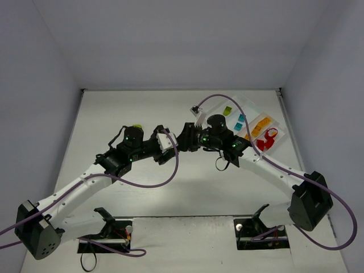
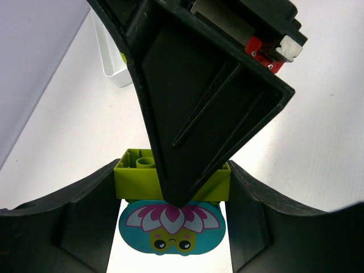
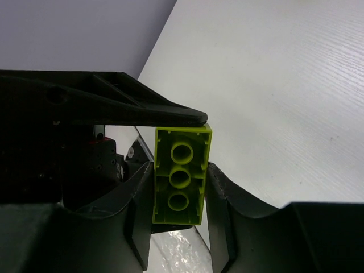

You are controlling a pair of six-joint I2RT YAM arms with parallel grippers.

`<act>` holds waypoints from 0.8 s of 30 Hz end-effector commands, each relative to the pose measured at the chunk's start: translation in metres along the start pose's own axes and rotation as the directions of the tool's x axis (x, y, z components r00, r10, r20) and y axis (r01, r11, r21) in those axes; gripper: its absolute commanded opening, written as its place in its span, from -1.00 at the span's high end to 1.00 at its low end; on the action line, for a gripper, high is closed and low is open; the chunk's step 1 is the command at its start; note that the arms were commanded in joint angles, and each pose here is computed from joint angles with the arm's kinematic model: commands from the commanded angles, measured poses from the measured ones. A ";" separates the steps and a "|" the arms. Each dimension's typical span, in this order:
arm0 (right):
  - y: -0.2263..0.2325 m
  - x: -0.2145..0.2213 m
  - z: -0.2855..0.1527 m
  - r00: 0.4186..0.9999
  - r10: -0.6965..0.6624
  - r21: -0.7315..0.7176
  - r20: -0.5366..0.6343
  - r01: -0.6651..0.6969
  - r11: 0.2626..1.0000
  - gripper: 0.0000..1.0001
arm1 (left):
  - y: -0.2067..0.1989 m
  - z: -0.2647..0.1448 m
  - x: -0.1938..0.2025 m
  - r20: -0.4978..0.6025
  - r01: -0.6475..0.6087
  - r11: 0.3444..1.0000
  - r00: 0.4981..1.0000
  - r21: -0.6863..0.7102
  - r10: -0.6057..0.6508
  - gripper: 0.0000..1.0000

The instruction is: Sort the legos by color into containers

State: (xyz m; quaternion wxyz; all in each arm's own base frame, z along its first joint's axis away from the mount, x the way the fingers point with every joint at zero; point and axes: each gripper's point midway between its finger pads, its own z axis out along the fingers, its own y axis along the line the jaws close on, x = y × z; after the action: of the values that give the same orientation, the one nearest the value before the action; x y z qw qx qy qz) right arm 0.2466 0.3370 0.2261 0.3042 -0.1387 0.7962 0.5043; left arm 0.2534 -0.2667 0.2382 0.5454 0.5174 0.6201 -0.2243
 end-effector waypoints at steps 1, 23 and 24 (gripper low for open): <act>0.012 -0.022 -0.002 0.995 -0.054 -0.019 0.088 0.056 0.998 0.48 | 0.009 -0.001 -0.029 0.090 -0.057 0.998 0.994 -0.020 0.059 0.81; -0.004 -0.046 -0.040 0.989 -0.063 0.035 0.132 0.059 0.998 1.00 | 0.002 0.000 -0.017 0.042 -0.068 0.997 0.997 0.023 0.067 -0.60; -0.005 -0.045 -0.040 0.990 -0.062 0.031 0.126 0.059 0.998 1.00 | 0.002 0.001 -0.016 0.042 -0.068 0.997 0.997 0.023 0.067 -0.60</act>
State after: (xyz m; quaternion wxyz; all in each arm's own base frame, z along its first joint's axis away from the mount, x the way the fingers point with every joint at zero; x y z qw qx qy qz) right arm 0.2741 0.2909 0.2344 0.3478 -0.0996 0.8088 0.4637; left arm 0.2512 -0.2652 0.2262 0.5277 0.5325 0.6246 -0.2190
